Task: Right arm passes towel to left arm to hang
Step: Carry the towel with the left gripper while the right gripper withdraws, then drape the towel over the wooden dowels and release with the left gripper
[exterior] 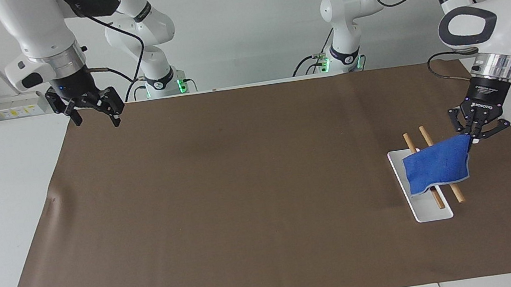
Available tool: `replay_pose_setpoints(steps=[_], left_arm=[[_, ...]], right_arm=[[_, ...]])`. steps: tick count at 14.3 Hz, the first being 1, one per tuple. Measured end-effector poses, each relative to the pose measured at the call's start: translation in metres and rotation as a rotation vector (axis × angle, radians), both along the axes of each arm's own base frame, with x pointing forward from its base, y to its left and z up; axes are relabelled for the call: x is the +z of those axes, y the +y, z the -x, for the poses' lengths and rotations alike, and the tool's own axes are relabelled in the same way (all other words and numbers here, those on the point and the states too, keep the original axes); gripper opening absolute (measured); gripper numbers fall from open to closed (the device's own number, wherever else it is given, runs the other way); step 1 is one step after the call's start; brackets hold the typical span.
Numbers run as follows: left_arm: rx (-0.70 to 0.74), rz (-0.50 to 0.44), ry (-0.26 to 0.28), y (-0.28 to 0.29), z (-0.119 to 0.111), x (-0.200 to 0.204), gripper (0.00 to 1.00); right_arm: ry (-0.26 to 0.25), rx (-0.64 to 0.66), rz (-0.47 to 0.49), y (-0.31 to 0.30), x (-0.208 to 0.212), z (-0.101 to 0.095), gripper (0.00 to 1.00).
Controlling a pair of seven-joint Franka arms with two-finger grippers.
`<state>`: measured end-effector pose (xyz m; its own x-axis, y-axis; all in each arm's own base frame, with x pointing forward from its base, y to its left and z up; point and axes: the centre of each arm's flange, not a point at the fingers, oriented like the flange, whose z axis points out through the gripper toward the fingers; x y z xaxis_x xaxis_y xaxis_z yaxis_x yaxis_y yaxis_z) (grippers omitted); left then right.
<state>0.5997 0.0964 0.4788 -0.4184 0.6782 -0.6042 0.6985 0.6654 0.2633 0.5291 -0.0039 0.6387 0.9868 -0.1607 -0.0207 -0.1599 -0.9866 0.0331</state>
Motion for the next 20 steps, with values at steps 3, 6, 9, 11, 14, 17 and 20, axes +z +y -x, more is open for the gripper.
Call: replay_pose_setpoints(steps=[3, 6, 9, 11, 14, 17, 20], left_arm=[[0.003, 0.001, 0.006, 0.002, 0.001, -0.003, 0.04], [0.002, -0.001, 0.019, 0.004, 0.004, -0.011, 0.04], [-0.007, -0.014, 0.03, 0.012, 0.008, -0.021, 0.04], [-0.002, -0.016, 0.035, 0.017, 0.01, -0.025, 0.04], [0.017, -0.018, 0.046, 0.032, 0.014, -0.032, 0.04], [0.034, -0.016, 0.062, 0.043, 0.02, -0.04, 0.04], [0.03, -0.022, 0.067, 0.046, 0.023, -0.045, 0.11]], right_arm=[[0.004, 0.006, -0.019, 0.003, 0.0, 0.002, 1.0], [-0.01, 0.012, -0.026, 0.005, 0.004, 0.004, 1.0], [-0.02, 0.017, -0.034, -0.018, 0.003, 0.003, 1.0], [-0.015, 0.017, -0.045, -0.031, 0.0, 0.004, 1.0], [-0.005, 0.02, -0.049, -0.031, -0.004, 0.004, 1.0], [-0.01, 0.024, -0.042, -0.03, -0.005, 0.002, 1.0], [-0.007, 0.033, -0.041, -0.025, -0.006, 0.001, 1.0]])
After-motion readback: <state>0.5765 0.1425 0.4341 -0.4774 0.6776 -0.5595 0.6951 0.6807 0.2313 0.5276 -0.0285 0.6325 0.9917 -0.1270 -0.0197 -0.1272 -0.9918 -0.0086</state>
